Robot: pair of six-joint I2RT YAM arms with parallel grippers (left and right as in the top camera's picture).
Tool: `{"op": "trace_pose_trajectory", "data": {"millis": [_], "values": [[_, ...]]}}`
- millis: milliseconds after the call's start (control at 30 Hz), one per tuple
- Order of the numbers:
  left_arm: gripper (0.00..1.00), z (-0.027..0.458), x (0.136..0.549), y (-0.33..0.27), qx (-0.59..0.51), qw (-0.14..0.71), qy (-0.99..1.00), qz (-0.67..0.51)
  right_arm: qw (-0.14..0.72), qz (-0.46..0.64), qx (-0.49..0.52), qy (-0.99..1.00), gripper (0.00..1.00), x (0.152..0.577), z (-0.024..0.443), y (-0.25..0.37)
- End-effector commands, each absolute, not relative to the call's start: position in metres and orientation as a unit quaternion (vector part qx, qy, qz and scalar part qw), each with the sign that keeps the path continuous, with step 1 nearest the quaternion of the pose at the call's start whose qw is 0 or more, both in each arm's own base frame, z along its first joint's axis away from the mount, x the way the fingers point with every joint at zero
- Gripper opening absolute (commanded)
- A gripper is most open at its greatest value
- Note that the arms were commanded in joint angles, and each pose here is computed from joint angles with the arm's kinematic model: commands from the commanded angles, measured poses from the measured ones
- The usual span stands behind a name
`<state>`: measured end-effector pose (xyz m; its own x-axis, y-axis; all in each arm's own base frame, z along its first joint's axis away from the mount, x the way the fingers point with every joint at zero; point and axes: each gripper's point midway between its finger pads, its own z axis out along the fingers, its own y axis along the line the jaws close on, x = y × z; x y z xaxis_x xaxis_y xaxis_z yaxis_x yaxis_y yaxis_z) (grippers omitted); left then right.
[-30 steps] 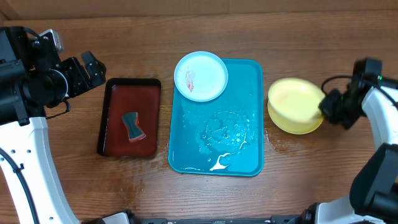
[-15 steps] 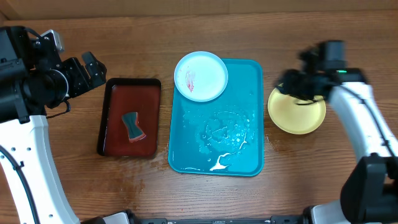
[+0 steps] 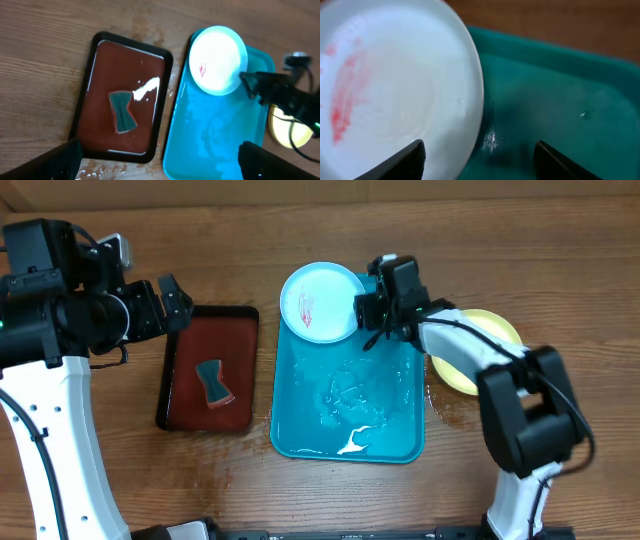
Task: Clean dirty plates on tray and stack at the side
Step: 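Open the right gripper, move left and grip the white plate rim, then grasp the green sponge in the black tray with the left gripper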
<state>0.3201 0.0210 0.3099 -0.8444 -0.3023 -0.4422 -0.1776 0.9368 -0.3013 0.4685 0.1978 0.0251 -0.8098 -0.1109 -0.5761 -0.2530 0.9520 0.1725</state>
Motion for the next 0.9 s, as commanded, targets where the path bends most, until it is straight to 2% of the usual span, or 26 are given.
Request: {"op": "trace_pose_trajectory", "data": {"millis": [0,67,133,400,533,667,800,867], "values": [[0.99,0.313,0.320,0.021,-0.100,0.254,0.955,-0.116,0.280,0.128,-0.096,0.946,0.51,0.467,0.015,0.199],[0.98,0.313,0.319,0.020,-0.094,0.252,0.956,-0.115,0.270,0.121,-0.094,0.951,0.24,0.462,0.012,0.196],[0.96,0.313,0.319,0.018,-0.090,0.251,0.957,-0.116,0.258,0.117,-0.092,0.955,0.04,0.456,0.016,0.192],[0.95,0.298,0.315,0.019,-0.095,0.228,0.963,-0.104,0.193,0.111,-0.031,0.975,0.04,0.407,0.062,0.170],[0.95,0.272,0.310,0.021,-0.106,0.191,0.972,-0.087,0.116,0.093,0.007,0.989,0.04,0.367,0.060,0.158],[0.95,0.230,0.308,0.036,-0.143,0.152,0.978,-0.031,0.069,0.093,0.040,0.992,0.04,0.342,0.040,0.160],[0.91,0.174,0.313,0.030,-0.154,0.117,0.981,-0.032,0.094,0.108,0.058,0.988,0.04,0.349,0.026,0.165],[0.86,0.140,0.314,0.022,-0.150,0.096,0.983,-0.037,0.111,0.117,0.059,0.985,0.04,0.355,0.024,0.168]]}}
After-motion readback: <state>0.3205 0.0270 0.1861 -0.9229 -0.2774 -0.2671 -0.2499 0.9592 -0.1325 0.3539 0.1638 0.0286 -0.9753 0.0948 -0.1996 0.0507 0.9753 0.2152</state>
